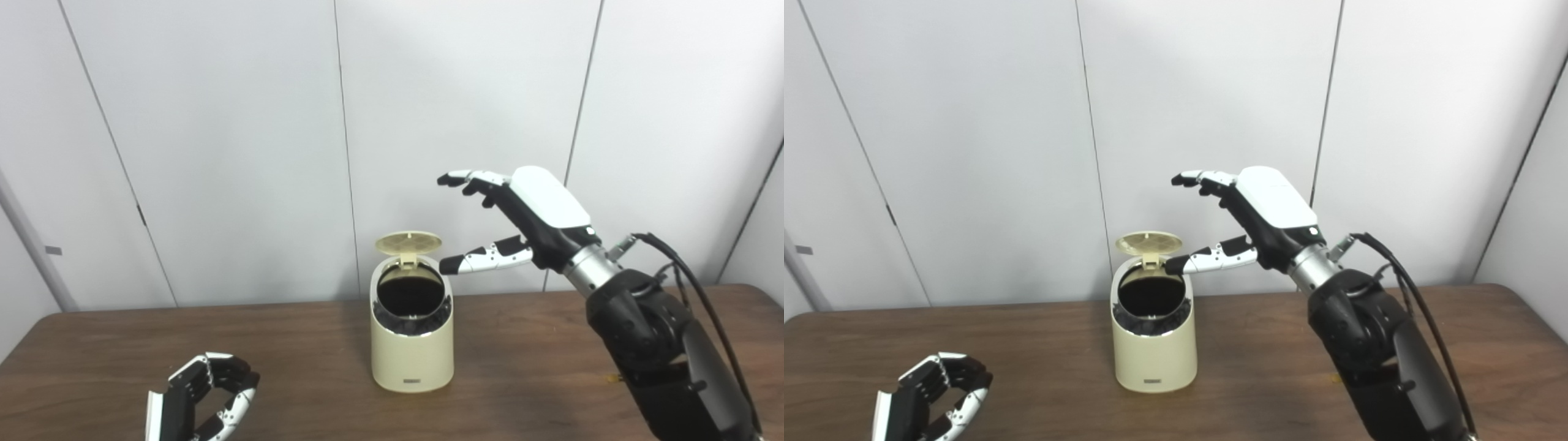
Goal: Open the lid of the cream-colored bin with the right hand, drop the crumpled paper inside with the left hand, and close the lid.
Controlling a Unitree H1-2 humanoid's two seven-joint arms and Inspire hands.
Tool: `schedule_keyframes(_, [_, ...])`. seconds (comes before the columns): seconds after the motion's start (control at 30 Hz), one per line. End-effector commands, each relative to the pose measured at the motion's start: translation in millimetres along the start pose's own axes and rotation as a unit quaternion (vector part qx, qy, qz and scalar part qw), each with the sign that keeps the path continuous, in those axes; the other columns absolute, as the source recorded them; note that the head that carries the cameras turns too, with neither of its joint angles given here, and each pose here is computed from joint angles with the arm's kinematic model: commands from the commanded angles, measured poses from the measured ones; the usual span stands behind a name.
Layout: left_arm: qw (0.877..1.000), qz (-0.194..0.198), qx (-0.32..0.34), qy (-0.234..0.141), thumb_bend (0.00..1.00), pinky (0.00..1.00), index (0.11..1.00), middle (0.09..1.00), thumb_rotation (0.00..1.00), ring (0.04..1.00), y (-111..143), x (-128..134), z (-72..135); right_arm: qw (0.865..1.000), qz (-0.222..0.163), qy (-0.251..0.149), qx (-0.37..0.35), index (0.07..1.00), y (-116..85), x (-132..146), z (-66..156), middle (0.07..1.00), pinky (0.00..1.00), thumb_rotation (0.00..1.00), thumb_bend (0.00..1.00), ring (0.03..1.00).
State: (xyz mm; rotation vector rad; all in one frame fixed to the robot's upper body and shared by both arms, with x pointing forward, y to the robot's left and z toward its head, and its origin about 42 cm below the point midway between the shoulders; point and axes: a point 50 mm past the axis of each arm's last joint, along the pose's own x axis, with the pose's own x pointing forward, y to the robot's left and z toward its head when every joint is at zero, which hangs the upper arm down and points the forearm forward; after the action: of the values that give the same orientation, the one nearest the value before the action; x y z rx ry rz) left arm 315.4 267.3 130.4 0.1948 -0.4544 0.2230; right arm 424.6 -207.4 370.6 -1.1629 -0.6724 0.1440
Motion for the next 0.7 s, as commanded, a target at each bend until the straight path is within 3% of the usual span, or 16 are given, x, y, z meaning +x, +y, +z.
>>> schedule_keyframes(0.0, [1.000,-0.006,-0.001,0.007,0.49,0.42,0.485,0.519,0.07,0.491,-11,-18,-5,0.999,-0.027,-0.034,-0.024,0.802,-24,19,9,0.793,0.58,0.75,0.93,0.734])
schedule_keyframes(0.37, [1.000,-0.012,-0.005,0.006,0.49,0.42,0.485,0.519,0.08,0.491,-16,-20,-4,0.998,0.015,-0.036,-0.053,0.812,-11,47,20,0.805,0.64,0.71,0.90,0.767])
schedule_keyframes(0.67, [1.000,-0.014,-0.003,0.004,0.49,0.42,0.485,0.518,0.08,0.491,-17,-22,-3,0.997,0.053,-0.045,-0.035,0.817,6,57,26,0.810,0.67,0.69,0.87,0.782])
